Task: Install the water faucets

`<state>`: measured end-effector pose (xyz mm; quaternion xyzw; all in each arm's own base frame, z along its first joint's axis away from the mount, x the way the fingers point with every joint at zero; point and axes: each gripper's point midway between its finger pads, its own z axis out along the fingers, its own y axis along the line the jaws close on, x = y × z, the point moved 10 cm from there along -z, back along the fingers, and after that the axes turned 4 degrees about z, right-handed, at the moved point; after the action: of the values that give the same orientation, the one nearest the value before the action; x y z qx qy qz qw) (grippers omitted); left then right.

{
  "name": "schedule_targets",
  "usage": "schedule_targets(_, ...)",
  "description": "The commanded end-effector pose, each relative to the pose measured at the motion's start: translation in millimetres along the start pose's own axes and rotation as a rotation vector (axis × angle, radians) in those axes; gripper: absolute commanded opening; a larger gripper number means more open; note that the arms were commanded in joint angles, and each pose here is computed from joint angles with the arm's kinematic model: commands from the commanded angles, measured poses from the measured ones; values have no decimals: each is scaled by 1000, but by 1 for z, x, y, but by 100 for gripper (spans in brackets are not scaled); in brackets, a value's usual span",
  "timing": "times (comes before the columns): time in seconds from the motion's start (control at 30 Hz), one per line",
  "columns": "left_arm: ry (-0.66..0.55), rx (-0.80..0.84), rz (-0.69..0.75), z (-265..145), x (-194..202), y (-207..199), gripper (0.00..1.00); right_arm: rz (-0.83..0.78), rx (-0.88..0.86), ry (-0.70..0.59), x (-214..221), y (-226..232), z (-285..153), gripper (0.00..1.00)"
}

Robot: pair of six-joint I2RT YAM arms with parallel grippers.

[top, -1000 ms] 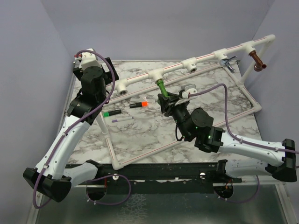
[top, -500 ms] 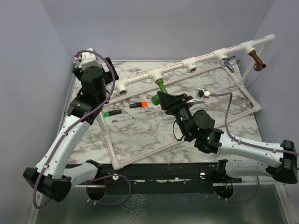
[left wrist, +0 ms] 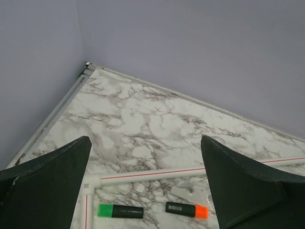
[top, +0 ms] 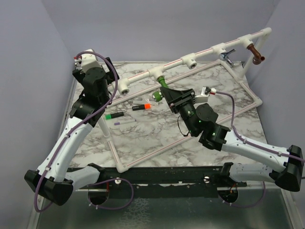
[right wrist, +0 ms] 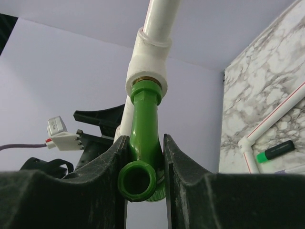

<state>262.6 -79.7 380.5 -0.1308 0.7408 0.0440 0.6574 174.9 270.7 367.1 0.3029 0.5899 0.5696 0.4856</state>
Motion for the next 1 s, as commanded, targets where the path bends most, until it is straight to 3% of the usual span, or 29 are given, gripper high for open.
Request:
schedule_targets(0.0, 457, 166, 315, -29, 93, 2, 99, 262, -43, 75, 6, 22, 15, 0)
schedule_targets(0.37, 454, 166, 318, -29, 92, 2, 99, 460, -42, 155, 10, 28, 12, 0)
schedule_targets(0.63, 451, 165, 318, -30, 91, 3, 99, 413, -41, 159, 8, 25, 8, 1)
schedule_targets(0.77, 450, 169, 316, -30, 90, 3, 99, 362, -20, 151, 7, 20, 6, 30)
schedule_targets(0.97, 452, 172, 316, -30, 90, 2, 99, 346, -4, 131, 4, 1, -4, 54)
